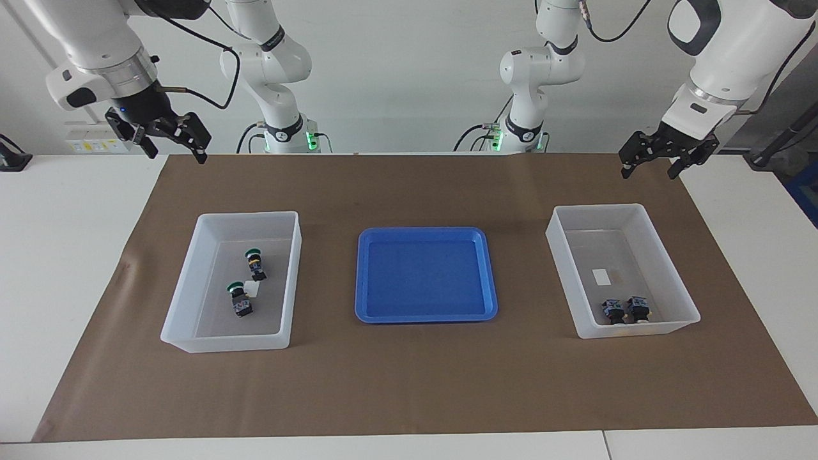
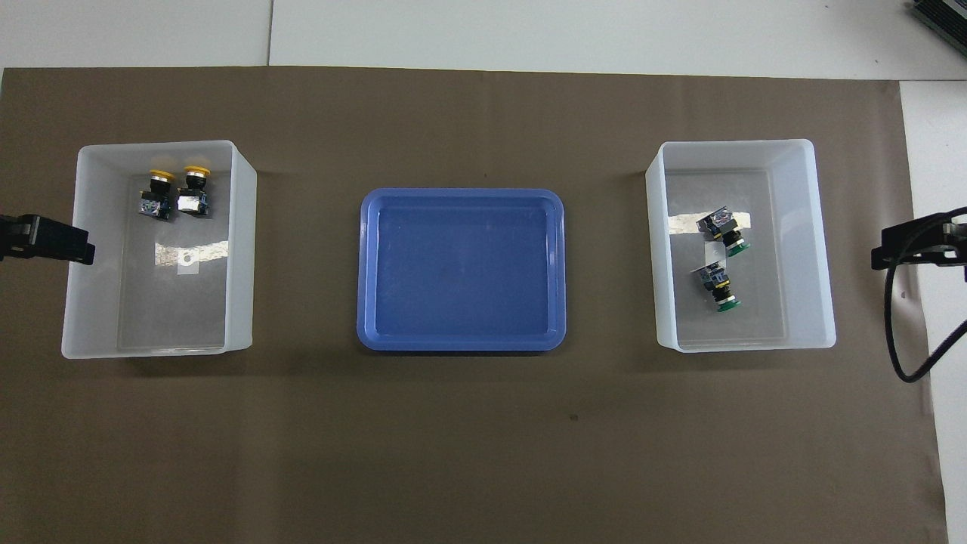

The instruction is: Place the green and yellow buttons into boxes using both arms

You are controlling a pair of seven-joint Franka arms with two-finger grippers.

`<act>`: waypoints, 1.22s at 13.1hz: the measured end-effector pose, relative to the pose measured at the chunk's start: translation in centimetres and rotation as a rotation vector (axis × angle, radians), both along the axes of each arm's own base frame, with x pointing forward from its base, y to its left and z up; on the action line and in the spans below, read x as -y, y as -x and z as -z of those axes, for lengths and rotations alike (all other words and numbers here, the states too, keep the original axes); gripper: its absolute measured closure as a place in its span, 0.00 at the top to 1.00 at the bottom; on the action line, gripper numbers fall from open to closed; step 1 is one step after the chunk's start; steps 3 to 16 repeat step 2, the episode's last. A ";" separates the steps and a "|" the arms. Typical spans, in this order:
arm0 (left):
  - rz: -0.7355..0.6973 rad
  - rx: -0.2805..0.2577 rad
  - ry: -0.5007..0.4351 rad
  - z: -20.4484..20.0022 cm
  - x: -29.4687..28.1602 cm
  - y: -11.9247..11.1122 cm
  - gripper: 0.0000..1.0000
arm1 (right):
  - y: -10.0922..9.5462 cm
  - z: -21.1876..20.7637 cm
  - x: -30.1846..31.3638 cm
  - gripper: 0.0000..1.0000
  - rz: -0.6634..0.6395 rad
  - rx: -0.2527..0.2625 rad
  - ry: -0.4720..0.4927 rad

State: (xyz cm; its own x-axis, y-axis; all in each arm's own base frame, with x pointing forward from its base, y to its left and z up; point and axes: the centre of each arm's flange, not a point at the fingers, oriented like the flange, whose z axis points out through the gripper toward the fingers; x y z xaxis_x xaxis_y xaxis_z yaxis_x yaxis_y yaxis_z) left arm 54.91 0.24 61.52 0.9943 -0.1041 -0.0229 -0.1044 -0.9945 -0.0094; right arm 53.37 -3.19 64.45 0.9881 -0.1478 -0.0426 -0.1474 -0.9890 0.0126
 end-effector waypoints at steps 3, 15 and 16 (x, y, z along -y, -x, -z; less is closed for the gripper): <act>0.000 0.000 0.000 0.0 0.0 0.0 1.00 | 0.0 0.0 0.1 1.00 -0.067 0.000 -0.003; 0.000 0.000 0.000 0.0 0.0 0.0 1.00 | 0.0 0.0 0.1 1.00 -0.067 0.000 -0.003; 0.000 0.000 0.000 0.0 0.0 0.0 1.00 | 0.0 0.0 0.1 1.00 -0.067 0.000 -0.003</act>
